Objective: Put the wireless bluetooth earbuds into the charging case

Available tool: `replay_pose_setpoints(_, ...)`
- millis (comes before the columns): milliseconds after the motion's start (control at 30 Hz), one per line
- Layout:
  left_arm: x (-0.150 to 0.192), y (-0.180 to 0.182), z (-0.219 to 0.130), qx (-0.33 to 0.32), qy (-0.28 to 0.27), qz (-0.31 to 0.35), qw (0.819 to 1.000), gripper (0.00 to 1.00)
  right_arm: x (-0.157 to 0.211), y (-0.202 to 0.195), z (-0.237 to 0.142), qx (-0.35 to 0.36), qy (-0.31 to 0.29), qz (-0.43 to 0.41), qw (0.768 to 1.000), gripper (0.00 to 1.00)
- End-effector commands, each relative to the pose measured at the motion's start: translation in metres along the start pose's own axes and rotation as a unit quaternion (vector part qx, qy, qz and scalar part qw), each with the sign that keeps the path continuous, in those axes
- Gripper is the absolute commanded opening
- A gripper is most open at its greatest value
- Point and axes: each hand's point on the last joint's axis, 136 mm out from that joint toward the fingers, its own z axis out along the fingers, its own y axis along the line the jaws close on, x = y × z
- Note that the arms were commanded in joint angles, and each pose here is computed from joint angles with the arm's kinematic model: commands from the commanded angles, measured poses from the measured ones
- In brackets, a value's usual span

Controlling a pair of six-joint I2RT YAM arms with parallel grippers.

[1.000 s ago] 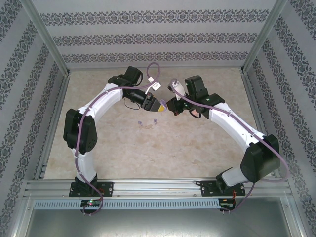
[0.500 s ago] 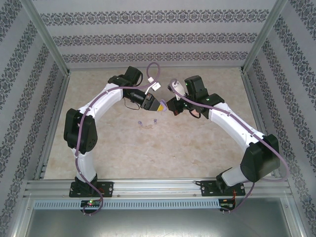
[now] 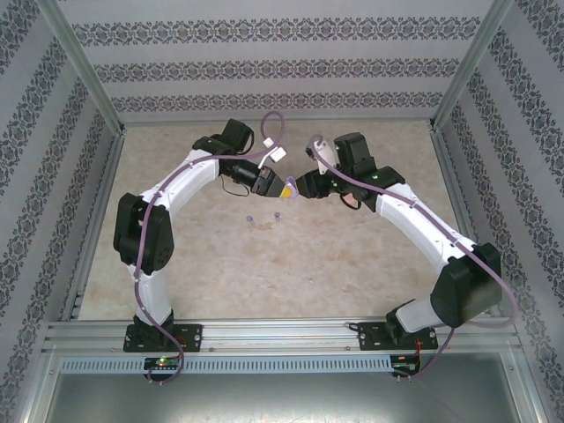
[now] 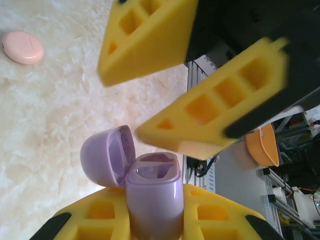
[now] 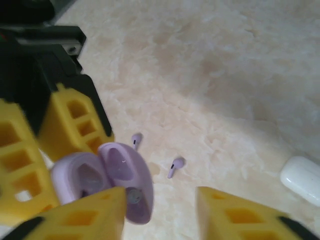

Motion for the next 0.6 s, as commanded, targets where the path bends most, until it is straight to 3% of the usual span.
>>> replay_pose_setpoints(0, -0.016, -0.004, -0.02, -0.014, -0.046, 0.025, 0.999, 0.0, -0.03, 0.009, -0.035, -0.004, -0.064, 0.018, 0.998, 0.54)
replay_pose_setpoints(133, -0.025, -0.004, -0.042, -0.053, -0.088, 0.037, 0.994, 0.0, -0.031, 0.005, -0.06, 0.002, -0.096, 0.06, 0.994, 0.66)
replay_pose_setpoints(267, -0.034, -0.011, -0.066, -0.097, -0.141, 0.06, 0.983, 0.0, -0.026, 0.001, -0.071, 0.016, -0.103, 0.096, 0.99, 0.72)
replay_pose_setpoints(567, -0.045, -0.037, -0.1, -0.183, -0.221, 0.117, 0.951, 0.0, -0.003, -0.01, -0.039, 0.047, -0.054, 0.168, 0.983, 0.73)
